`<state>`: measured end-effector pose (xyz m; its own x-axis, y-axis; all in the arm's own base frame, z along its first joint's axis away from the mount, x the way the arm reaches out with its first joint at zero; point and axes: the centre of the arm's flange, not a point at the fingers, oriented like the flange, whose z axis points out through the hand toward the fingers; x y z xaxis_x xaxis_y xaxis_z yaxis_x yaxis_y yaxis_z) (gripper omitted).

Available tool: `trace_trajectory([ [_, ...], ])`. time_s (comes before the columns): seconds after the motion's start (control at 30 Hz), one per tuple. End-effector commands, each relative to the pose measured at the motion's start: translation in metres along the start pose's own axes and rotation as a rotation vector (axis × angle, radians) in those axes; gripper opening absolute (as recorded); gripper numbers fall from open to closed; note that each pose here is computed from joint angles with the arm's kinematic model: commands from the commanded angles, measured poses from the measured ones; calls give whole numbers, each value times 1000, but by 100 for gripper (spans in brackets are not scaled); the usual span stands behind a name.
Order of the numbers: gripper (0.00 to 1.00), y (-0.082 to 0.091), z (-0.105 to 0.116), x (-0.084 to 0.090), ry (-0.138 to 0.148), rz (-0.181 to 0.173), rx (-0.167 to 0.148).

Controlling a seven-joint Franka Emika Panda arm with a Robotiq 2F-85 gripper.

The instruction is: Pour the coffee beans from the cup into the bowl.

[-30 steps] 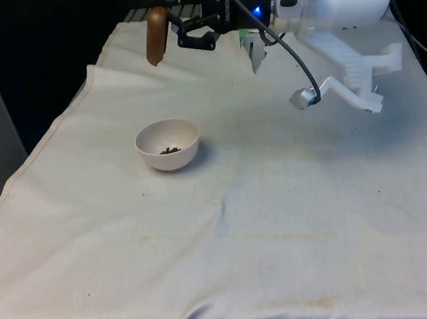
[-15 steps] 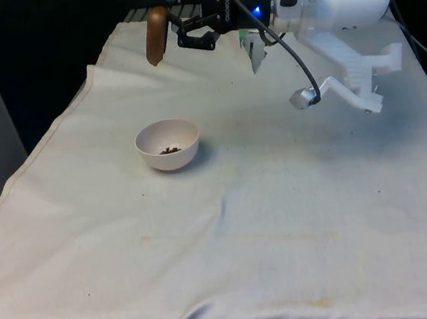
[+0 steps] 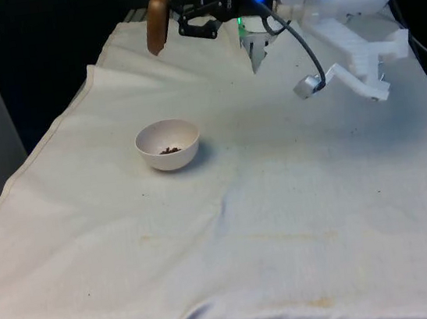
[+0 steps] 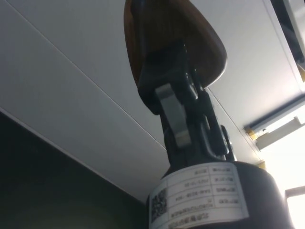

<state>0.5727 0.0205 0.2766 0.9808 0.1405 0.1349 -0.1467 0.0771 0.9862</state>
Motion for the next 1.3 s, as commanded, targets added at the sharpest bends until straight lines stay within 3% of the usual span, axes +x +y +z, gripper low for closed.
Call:
trace_trajectory([
  [0.0, 1, 5, -2, 0, -5, -3, 8],
  [0.17, 1, 12, -5, 2, -3, 16, 10],
  [0.47, 1, 31, -14, 4, -22, 48, 50],
  [0.5, 1, 27, -13, 4, -17, 44, 36],
  [0.53, 1, 32, -15, 3, -23, 49, 52],
  [0.77, 1, 46, -14, 5, -40, 69, 71],
  [0.8, 1, 44, -13, 5, -38, 71, 54],
  [0.9, 1, 48, -14, 5, -54, 82, 90],
  [1.07, 1, 47, -13, 5, -72, 97, 114],
  [1.1, 1, 47, -14, 5, -68, 95, 97],
  [1.13, 1, 47, -13, 5, -75, 100, 119],
  [1.27, 1, 45, -11, 5, -91, 111, 145],
])
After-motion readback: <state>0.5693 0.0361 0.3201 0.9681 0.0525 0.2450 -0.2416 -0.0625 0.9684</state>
